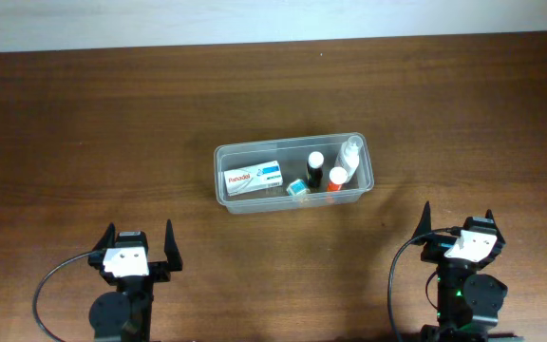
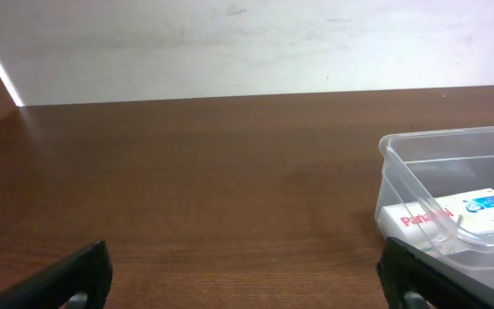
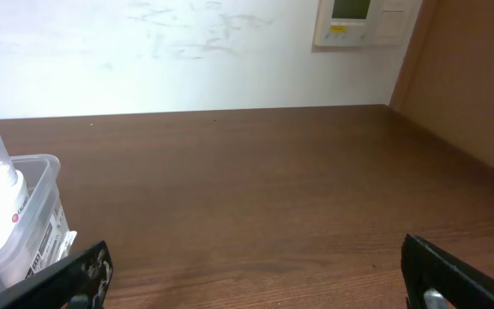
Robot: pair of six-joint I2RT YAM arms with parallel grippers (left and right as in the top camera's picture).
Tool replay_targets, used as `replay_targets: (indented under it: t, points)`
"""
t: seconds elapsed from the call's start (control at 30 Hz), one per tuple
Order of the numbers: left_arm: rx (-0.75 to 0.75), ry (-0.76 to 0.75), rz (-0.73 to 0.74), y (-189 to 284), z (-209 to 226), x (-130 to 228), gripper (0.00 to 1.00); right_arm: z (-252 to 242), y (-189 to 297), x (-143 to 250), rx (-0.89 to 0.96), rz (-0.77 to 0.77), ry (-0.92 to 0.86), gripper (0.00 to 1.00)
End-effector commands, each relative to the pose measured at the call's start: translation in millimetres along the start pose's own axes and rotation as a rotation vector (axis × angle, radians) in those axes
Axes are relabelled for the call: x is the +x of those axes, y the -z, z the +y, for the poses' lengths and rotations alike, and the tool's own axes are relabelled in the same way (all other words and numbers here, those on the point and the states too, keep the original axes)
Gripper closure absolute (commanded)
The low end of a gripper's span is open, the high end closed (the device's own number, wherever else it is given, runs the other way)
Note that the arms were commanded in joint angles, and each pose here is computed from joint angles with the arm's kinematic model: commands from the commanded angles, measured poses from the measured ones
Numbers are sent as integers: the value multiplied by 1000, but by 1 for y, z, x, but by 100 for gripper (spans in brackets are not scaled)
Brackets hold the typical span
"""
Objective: Pack container
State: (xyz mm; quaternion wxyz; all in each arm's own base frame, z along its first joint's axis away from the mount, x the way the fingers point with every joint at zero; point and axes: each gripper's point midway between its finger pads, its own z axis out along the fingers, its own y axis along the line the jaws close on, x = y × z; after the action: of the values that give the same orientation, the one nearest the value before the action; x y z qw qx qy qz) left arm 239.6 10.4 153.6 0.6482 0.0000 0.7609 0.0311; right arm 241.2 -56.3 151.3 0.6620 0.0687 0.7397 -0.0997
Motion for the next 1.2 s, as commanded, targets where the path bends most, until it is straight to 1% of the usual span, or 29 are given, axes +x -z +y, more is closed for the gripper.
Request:
replay_targets:
  t: [0.0,0.87,1.17]
  points:
    - [-12,-16,-5,0,2,2,1,-4,0,2,23,3,-1,2]
    - [-12,-16,-5,0,2,2,1,-4,0,2,23,4,-1,2]
    - [-12,-16,-5,0,2,2,1,10,0,1,-33,0,5,2]
